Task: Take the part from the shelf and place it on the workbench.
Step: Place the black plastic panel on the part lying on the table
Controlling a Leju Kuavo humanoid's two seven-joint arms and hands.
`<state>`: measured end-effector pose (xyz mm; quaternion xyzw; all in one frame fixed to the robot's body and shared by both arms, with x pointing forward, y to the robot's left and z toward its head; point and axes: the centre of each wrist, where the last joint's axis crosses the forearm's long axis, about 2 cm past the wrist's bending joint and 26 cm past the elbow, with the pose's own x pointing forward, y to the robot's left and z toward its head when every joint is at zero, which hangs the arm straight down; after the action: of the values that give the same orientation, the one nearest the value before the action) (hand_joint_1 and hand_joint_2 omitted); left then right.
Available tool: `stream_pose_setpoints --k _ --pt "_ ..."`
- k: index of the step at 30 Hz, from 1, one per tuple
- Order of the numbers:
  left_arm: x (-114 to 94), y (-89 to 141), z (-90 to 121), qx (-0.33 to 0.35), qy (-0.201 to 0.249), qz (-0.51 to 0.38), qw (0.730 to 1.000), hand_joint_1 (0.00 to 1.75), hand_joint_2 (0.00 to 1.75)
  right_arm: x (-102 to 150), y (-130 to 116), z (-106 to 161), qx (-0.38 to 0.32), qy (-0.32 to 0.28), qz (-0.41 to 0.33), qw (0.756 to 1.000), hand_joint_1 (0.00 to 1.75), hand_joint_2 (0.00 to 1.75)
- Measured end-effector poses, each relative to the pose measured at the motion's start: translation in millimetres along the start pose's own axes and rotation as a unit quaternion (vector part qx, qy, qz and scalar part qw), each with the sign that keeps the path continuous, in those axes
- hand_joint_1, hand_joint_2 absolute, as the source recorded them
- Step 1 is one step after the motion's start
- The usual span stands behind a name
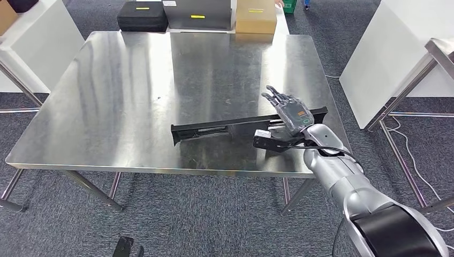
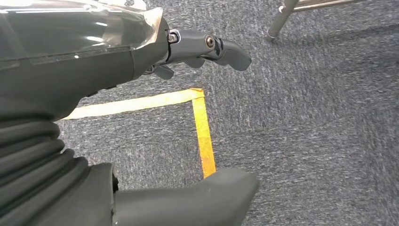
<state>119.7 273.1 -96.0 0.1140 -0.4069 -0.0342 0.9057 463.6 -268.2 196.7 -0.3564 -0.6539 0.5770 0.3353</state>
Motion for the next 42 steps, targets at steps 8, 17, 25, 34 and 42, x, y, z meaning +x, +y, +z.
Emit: stream_pose_setpoints --k 8,17,25,34,42 --pt "-4 1 2 0.006 0.012 0.015 1.000 0.00 0.00 -35 -6 16 0.043 0.136 -0.013 0.990 0.00 1.75" --pt "-8 2 5 0.015 0.025 0.024 0.999 0.00 0.00 -84 -41 29 0.066 0.333 -0.035 0.940 0.00 1.75" --pt "-8 2 5 0.016 0.037 0.027 0.999 0.00 0.00 -104 -51 39 0.139 0.391 -0.094 0.905 0.00 1.75" --pt "-9 2 6 0.022 0.045 0.036 0.998 0.00 0.00 -113 -53 47 0.130 0.454 -0.036 0.881 0.00 1.75" --pt "-25 -1 18 0.038 0.067 0.062 0.995 0.00 0.00 -167 -79 97 -0.006 0.503 0.101 0.858 0.00 1.75"
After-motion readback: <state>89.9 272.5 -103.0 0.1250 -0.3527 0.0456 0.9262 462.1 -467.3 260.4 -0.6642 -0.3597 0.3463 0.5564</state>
